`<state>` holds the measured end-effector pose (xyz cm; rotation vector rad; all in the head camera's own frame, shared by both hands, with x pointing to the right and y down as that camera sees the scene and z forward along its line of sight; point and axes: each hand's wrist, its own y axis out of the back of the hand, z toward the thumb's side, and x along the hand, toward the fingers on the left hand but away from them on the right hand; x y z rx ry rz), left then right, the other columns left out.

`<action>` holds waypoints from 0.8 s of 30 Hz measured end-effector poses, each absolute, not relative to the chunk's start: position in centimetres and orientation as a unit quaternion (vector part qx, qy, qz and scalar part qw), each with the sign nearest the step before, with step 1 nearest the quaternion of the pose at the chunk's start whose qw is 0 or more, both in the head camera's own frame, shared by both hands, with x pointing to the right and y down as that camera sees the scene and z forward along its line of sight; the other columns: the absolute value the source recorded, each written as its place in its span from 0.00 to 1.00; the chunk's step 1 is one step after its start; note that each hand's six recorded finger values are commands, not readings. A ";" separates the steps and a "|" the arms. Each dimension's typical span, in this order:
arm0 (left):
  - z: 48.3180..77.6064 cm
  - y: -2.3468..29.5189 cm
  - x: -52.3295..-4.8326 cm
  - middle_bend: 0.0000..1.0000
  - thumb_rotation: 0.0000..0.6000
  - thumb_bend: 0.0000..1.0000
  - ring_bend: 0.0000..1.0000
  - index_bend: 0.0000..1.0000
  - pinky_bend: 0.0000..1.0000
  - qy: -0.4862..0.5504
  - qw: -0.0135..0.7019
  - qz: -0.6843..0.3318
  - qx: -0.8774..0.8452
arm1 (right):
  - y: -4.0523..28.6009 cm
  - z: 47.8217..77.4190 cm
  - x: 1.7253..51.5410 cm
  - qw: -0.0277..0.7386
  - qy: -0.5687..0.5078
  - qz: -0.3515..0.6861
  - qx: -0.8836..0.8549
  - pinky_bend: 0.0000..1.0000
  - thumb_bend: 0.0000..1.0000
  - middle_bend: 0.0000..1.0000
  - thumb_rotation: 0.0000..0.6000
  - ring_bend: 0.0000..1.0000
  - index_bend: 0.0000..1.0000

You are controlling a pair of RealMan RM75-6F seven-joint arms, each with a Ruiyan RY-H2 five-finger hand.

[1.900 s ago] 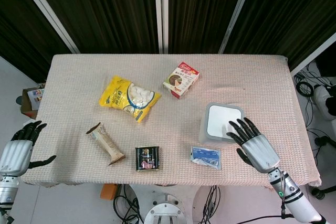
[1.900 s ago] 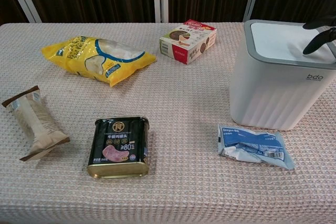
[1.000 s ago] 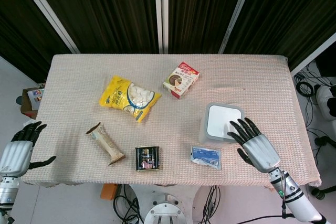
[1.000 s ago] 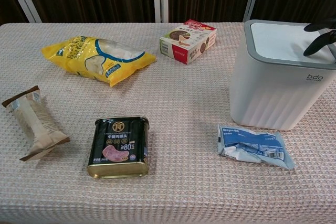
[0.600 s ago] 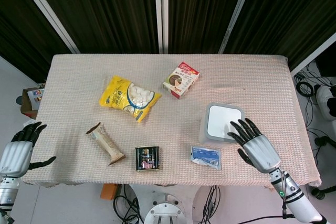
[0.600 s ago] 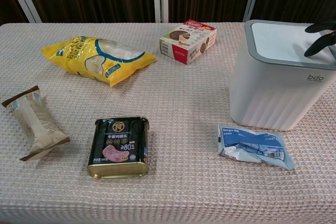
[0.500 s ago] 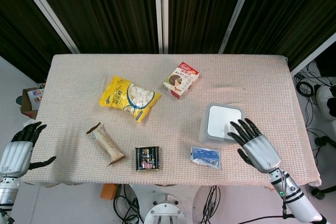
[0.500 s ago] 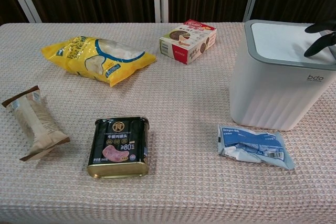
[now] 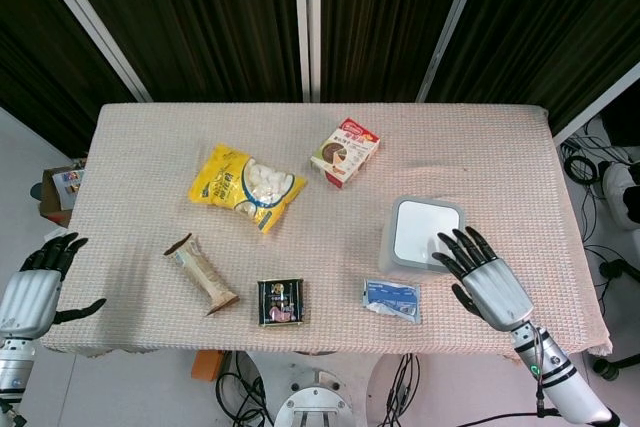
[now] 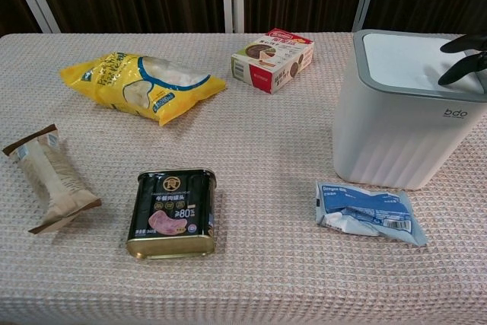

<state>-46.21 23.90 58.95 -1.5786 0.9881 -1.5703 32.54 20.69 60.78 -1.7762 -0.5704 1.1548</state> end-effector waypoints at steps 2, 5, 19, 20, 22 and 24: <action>58.9 23.9 -46.2 0.10 0.76 0.03 0.09 0.14 0.21 0.381 0.346 -0.605 -0.608 | 20.7 60.8 32.6 0.457 -0.230 0.469 -0.720 0.00 0.35 0.00 1.00 0.00 0.31; 58.9 23.9 -46.2 0.10 0.76 0.03 0.09 0.14 0.21 0.381 0.345 -0.605 -0.608 | 20.7 61.0 32.6 0.456 -0.226 0.472 -0.720 0.00 0.35 0.00 1.00 0.00 0.31; 58.8 23.9 -45.9 0.10 0.77 0.03 0.09 0.16 0.21 0.376 0.346 -0.603 -0.612 | 19.3 59.6 32.5 0.460 -0.259 0.452 -0.719 0.00 0.32 0.00 1.00 0.00 0.00; 58.8 23.9 -45.8 0.10 0.77 0.03 0.09 0.16 0.21 0.376 0.346 -0.603 -0.613 | 19.2 59.4 32.4 0.461 -0.265 0.446 -0.720 0.00 0.32 0.00 1.00 0.00 0.00; 58.8 23.9 -45.7 0.10 0.76 0.03 0.09 0.16 0.21 0.376 0.347 -0.602 -0.613 | 18.8 58.7 32.2 0.464 -0.283 0.429 -0.722 0.00 0.30 0.00 1.00 0.00 0.00; 58.7 23.9 -45.6 0.10 0.76 0.03 0.09 0.16 0.21 0.376 0.348 -0.601 -0.613 | 18.5 57.8 32.1 0.465 -0.307 0.405 -0.725 0.00 0.29 0.00 1.00 0.00 0.00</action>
